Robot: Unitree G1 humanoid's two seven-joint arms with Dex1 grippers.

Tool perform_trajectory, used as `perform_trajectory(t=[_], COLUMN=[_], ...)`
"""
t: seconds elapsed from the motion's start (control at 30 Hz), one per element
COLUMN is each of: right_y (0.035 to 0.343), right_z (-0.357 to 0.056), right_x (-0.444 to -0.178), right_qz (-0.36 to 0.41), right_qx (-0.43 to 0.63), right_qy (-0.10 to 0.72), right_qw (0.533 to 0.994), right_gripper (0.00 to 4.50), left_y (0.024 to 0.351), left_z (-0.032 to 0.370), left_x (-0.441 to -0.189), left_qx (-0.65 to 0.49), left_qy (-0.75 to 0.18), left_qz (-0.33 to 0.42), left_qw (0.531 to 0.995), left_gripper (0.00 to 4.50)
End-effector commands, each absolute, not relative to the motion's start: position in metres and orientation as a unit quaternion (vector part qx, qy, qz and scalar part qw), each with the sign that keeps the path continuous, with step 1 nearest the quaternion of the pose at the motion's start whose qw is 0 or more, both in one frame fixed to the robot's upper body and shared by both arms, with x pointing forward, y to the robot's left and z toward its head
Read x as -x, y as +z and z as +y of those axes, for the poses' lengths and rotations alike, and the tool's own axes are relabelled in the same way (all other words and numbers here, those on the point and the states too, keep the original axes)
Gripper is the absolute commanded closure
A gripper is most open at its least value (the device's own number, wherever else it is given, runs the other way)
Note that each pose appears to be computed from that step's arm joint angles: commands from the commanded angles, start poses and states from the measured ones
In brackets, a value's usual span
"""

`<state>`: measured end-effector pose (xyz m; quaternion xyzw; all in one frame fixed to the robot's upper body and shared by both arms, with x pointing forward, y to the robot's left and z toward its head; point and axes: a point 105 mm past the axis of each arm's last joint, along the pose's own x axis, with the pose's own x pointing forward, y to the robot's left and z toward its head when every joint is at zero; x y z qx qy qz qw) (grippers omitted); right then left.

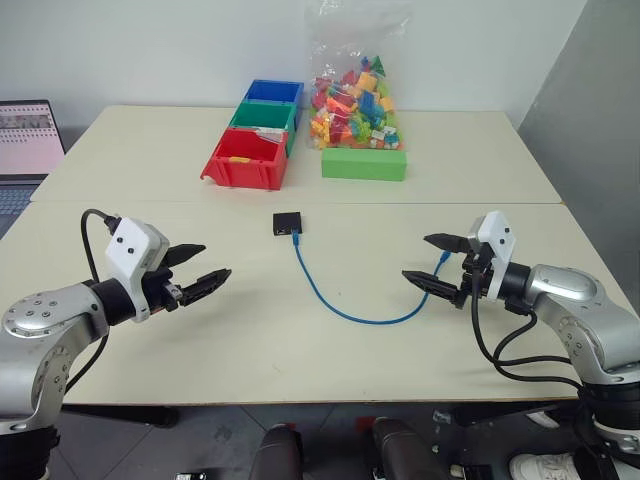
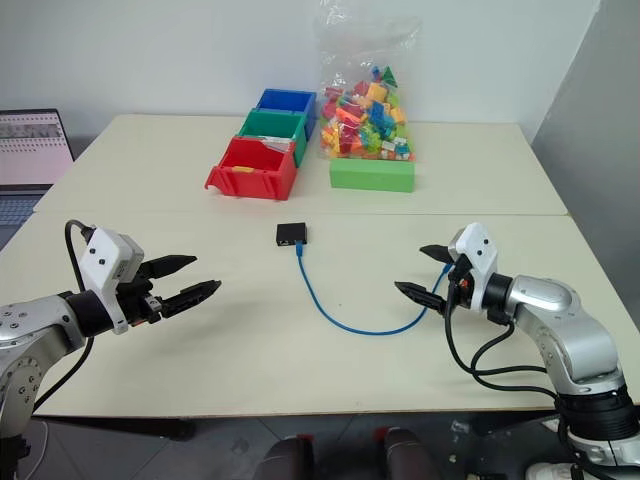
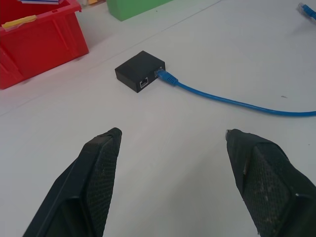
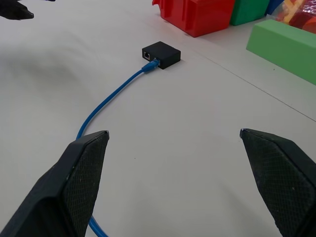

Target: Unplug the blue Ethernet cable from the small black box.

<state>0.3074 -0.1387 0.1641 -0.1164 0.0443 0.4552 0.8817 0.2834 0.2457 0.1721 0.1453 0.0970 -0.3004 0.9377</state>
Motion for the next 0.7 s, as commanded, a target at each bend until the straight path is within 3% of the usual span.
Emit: perform_trajectory(t=[0.03,0.43,0.7], right_y=[0.176,0.171,0.155], right_z=[-0.137,-0.131,-0.056], right_x=[-0.307,-0.306,-0.313], right_qz=[0.016,0.018,-0.001], right_qx=[0.13,0.133,0.11], right_qy=[0.458,0.467,0.492], right_qw=[0.879,0.874,0.864], right_gripper=[0.0,0.0,0.0], left_y=[0.189,0.186,0.169], left_z=[0.241,0.237,0.237], left_x=[-0.281,-0.278,-0.266], left_qx=[-0.164,-0.165,-0.177], left_qy=[-0.308,-0.318,-0.367], left_qz=[0.061,0.066,0.094], left_qw=[0.935,0.931,0.908], left_gripper=[0.91,0.91,0.91])
